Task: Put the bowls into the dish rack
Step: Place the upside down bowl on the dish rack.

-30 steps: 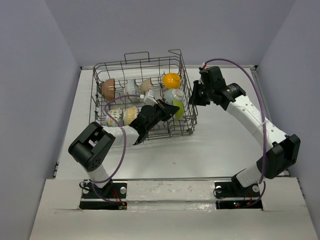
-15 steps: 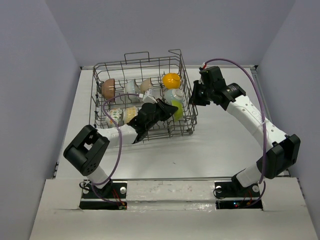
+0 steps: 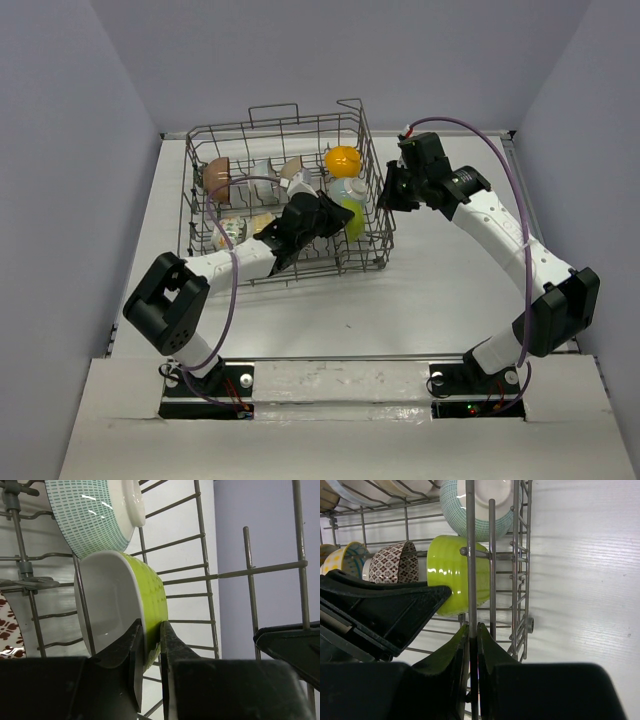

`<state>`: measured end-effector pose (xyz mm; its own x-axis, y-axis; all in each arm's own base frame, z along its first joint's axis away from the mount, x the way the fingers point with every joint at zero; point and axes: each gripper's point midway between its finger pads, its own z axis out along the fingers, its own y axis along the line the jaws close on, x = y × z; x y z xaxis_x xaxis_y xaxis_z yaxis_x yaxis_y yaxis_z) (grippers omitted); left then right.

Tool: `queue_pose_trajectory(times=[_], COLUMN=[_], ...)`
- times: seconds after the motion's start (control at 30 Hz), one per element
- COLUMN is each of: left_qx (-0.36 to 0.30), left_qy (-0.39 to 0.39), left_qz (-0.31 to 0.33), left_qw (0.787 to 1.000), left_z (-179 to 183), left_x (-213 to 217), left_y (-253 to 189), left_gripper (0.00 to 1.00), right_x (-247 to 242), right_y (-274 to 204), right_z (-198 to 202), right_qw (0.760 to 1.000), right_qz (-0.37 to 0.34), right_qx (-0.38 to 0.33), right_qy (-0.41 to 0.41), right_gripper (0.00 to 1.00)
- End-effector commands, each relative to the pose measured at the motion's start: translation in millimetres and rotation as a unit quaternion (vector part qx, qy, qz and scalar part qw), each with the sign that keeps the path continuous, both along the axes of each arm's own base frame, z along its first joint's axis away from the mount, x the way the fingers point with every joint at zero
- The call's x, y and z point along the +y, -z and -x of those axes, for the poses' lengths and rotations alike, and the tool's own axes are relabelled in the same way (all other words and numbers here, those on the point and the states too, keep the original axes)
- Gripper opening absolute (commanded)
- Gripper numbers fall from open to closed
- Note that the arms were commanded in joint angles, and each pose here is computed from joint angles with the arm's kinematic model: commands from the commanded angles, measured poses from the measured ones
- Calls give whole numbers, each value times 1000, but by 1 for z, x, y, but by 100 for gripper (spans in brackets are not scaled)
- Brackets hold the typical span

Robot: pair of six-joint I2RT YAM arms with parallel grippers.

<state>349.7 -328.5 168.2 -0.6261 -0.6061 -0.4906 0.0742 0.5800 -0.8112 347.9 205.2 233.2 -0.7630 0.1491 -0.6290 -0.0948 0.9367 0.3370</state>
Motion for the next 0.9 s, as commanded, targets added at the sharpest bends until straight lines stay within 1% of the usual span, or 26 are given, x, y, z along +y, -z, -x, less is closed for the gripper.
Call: queue_pose_trajectory(times=[0.0, 0.03, 0.1, 0.23, 0.3, 0.47, 0.63, 0.87], left_qx=[20, 17, 23, 31, 35, 41, 49, 56], left_qy=[-54, -51, -52, -58, -57, -58, -56, -50], left_qz=[-115, -119, -124, -139, -148, -158, -172, -182], left_qw=[992, 991, 991, 988, 987, 985, 982, 980], left_z=[-13, -15, -15, -14, -12, -9, -7, -3], left_x=[39, 37, 38, 43, 45, 50, 53, 55], left_y=[17, 13, 17, 23, 27, 34, 41, 49], left_gripper=[22, 22, 22, 25, 30, 33, 38, 38], right_x=[-13, -12, -13, -10, -10, -9, -9, -9], right_y=[22, 22, 22, 23, 24, 25, 25, 27], right_z=[-10, -10, -10, -8, -7, -8, -8, -7], right_qw=[999, 999, 999, 999, 999, 999, 999, 999], right_qz=[39, 38, 39, 41, 41, 39, 38, 38], right_qx=[8, 7, 8, 8, 9, 10, 11, 11], right_qy=[14, 14, 15, 10, 9, 9, 9, 10], right_gripper=[15, 15, 15, 15, 15, 15, 15, 15])
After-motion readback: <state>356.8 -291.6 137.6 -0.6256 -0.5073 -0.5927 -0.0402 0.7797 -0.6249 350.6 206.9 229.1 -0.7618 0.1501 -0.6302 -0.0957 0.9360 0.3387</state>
